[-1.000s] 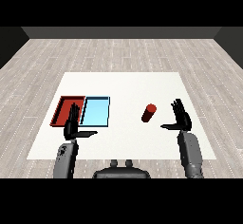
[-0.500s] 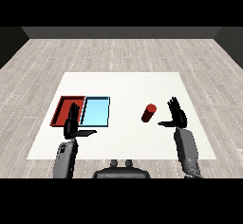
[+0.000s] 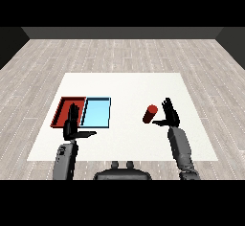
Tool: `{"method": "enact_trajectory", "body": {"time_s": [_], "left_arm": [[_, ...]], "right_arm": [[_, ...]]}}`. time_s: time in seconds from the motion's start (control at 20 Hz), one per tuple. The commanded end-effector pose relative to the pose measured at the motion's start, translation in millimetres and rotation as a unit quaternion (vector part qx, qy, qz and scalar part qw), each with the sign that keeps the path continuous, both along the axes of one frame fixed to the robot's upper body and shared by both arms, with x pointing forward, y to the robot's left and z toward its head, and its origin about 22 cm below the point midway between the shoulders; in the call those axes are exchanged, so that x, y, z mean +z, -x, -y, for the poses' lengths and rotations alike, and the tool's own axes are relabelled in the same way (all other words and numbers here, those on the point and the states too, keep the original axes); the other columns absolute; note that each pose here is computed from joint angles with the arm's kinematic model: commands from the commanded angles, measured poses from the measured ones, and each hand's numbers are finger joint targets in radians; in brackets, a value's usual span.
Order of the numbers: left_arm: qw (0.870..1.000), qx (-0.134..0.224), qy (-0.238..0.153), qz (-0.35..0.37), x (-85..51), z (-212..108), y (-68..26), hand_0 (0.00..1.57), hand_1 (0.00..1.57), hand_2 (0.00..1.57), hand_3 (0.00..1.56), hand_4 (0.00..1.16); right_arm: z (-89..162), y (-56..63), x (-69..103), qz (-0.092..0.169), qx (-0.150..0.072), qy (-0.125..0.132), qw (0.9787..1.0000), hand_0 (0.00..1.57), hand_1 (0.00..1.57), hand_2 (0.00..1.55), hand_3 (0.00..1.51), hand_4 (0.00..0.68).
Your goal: Pick the red can and put it in the red box
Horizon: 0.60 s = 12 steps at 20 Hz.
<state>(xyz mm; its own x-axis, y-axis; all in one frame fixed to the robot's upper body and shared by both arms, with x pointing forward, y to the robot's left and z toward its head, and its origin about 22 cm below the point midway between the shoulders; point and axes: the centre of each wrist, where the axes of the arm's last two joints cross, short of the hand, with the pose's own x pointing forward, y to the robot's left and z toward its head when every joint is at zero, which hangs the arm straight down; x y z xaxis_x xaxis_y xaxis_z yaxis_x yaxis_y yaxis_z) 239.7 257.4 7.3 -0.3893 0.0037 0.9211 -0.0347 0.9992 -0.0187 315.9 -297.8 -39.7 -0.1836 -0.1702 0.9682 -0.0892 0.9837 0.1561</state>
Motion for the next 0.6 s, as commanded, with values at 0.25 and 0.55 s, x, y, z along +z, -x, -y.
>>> {"method": "enact_trajectory", "body": {"time_s": [0.25,0.55], "left_arm": [[1.0,0.003,0.011,-0.002,23.4,6,12.8,0.0,0.0,0.0,0.0,0.0],[1.0,0.008,0.0,0.011,7.8,-6,12.1,0.0,0.0,0.0,0.0,0.0]], "right_arm": [[-27,1.0,-23.3,-0.011,0.007,-0.027,0.9995,0.0,0.0,0.0,0.0,0.0],[-12,-25.4,-6.8,-0.013,0.008,-0.035,0.9993,0.0,0.0,0.0,0.0,0.0]]}}
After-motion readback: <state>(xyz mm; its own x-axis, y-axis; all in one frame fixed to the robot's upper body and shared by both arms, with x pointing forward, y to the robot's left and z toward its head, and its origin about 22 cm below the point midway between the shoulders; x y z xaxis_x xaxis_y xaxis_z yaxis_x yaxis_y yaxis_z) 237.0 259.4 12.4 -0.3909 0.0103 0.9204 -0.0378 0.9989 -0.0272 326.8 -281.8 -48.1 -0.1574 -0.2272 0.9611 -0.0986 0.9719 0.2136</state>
